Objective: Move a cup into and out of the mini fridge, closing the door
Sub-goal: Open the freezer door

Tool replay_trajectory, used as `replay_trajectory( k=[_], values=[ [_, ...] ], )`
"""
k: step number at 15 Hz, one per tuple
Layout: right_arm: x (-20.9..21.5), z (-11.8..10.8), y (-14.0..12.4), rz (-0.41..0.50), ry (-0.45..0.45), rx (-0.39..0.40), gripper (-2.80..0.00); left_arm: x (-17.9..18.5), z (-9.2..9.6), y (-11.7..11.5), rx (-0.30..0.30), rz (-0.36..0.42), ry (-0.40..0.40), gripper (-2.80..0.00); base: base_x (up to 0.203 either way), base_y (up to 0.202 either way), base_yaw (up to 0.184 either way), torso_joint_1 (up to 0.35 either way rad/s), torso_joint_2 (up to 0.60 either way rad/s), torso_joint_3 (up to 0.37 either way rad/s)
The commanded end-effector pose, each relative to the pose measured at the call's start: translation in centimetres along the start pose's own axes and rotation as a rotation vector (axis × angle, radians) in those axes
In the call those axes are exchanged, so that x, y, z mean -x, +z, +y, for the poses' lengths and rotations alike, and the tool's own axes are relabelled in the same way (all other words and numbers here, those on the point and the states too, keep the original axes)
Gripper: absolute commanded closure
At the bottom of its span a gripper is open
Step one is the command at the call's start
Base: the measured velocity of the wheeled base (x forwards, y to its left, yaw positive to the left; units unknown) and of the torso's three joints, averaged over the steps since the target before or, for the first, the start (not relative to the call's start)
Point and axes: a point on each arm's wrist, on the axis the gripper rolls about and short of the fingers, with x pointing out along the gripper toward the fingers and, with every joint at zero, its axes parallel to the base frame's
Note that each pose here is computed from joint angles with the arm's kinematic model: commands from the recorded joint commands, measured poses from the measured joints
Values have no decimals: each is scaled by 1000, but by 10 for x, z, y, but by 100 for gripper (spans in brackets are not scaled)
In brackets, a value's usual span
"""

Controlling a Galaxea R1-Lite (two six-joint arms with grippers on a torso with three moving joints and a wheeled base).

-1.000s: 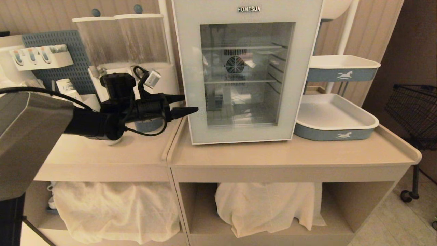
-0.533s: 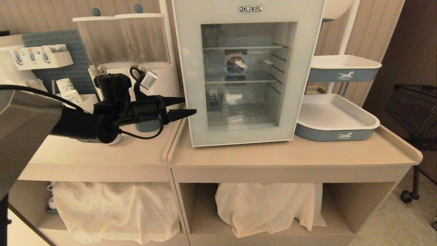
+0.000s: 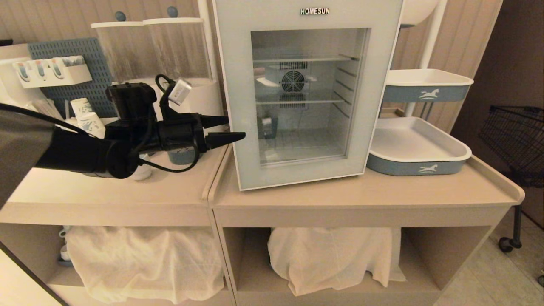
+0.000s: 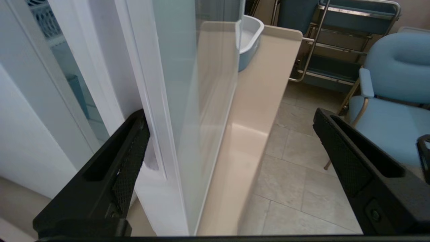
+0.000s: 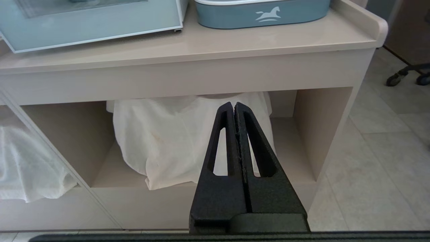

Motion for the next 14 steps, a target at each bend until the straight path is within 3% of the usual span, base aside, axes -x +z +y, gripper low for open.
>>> replay_trajectory(
  k=[1,5,9,14],
  values=[
    [0,0,0,2,1,1,0,5,-13,11,-14,-9,-11,-280,0,0,0,0,0,0],
    [0,0,0,2,0,0,0,10,-51,19,12,-2,-50,-280,0,0,0,0,0,0],
    [0,0,0,2,0,-1,0,12,-109,27,18,3,-139,-280,0,0,0,0,0,0],
    [0,0,0,3,0,-1,0,6,-191,31,13,1,-311,-280,0,0,0,0,0,0]
  ],
)
